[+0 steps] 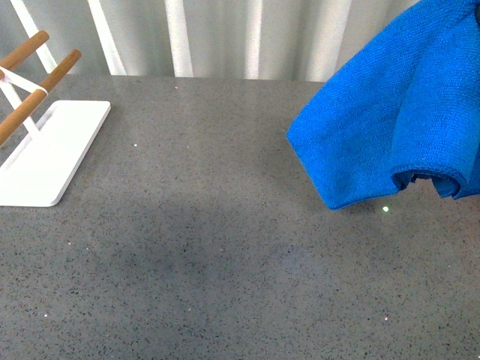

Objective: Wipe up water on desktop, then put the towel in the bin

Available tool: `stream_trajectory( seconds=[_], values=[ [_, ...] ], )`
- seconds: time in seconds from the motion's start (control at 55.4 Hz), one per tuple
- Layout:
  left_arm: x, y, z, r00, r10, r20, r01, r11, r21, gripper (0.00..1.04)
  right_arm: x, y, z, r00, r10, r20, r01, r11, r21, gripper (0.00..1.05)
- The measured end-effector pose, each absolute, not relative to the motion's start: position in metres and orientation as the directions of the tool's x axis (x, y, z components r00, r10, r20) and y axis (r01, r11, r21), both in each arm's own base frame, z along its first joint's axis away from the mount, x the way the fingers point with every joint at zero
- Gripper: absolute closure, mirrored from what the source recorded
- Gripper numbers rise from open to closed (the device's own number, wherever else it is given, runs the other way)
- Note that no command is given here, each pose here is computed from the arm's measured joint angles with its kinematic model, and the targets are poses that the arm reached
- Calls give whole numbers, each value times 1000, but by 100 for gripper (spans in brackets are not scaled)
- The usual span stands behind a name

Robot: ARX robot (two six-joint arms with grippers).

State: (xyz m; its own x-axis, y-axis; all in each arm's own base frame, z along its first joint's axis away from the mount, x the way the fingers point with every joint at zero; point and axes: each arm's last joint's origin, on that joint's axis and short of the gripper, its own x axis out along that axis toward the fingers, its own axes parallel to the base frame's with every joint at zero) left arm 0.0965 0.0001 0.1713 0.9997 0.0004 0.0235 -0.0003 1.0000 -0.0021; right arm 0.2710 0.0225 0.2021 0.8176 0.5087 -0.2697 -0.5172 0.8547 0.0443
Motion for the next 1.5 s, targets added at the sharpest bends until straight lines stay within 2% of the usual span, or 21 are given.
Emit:
stream_trajectory(
  seconds=[0.163, 0.181, 0.253, 0.325, 0.542, 0.632, 0.704, 0.722, 0.813, 1.011, 1.192, 1.39, 1.499],
  values=[
    [97, 0, 171, 1000, 0, 19, 0, 1000, -2, 101, 275, 21, 198, 825, 496, -271, -505, 862, 41, 102],
    [97, 0, 171, 1000, 0, 19, 0, 1000, -3, 99, 277, 21, 195, 824, 494, -278, -503, 863, 44, 102],
    [97, 0, 171, 1000, 0, 19, 0, 1000, -2, 83, 290, 21, 183, 802, 499, -327, -503, 861, 81, 102],
    [97, 0, 171, 1000, 0, 19, 0, 1000, -2, 72, 302, 21, 170, 772, 494, -399, -496, 862, 106, 102],
    [97, 0, 171, 1000, 0, 19, 0, 1000, -2, 36, 327, 17, 101, 598, 413, -687, -482, 870, 103, 102],
    [97, 0, 171, 1000, 0, 19, 0, 1000, -2, 24, 326, 12, 77, 547, 381, -745, -483, 871, 90, 102],
    [97, 0, 171, 1000, 0, 19, 0, 1000, -2, 7, 323, 3, 61, 506, 395, -767, -478, 868, 131, 102],
    [97, 0, 171, 1000, 0, 19, 0, 1000, -2, 6, 323, 1, 61, 505, 395, -767, -475, 869, 135, 102],
    [97, 0, 171, 1000, 0, 19, 0, 1000, -2, 8, 323, -7, 59, 502, 403, -765, -463, 872, 155, 102],
    [97, 0, 171, 1000, 0, 19, 0, 1000, -2, 7, 320, -29, 52, 507, 346, -790, -426, 897, 119, 102],
    [97, 0, 171, 1000, 0, 19, 0, 1000, -2, 7, 332, -42, 53, 548, 297, -782, -401, 914, 66, 102],
    [97, 0, 171, 1000, 0, 19, 0, 1000, -2, 7, 368, -26, 51, 597, 249, -763, -418, 908, -31, 102],
    [97, 0, 171, 1000, 0, 19, 0, 1000, -2, 7, 393, -7, 50, 621, 271, -735, -450, 892, -52, 102]
  ],
)
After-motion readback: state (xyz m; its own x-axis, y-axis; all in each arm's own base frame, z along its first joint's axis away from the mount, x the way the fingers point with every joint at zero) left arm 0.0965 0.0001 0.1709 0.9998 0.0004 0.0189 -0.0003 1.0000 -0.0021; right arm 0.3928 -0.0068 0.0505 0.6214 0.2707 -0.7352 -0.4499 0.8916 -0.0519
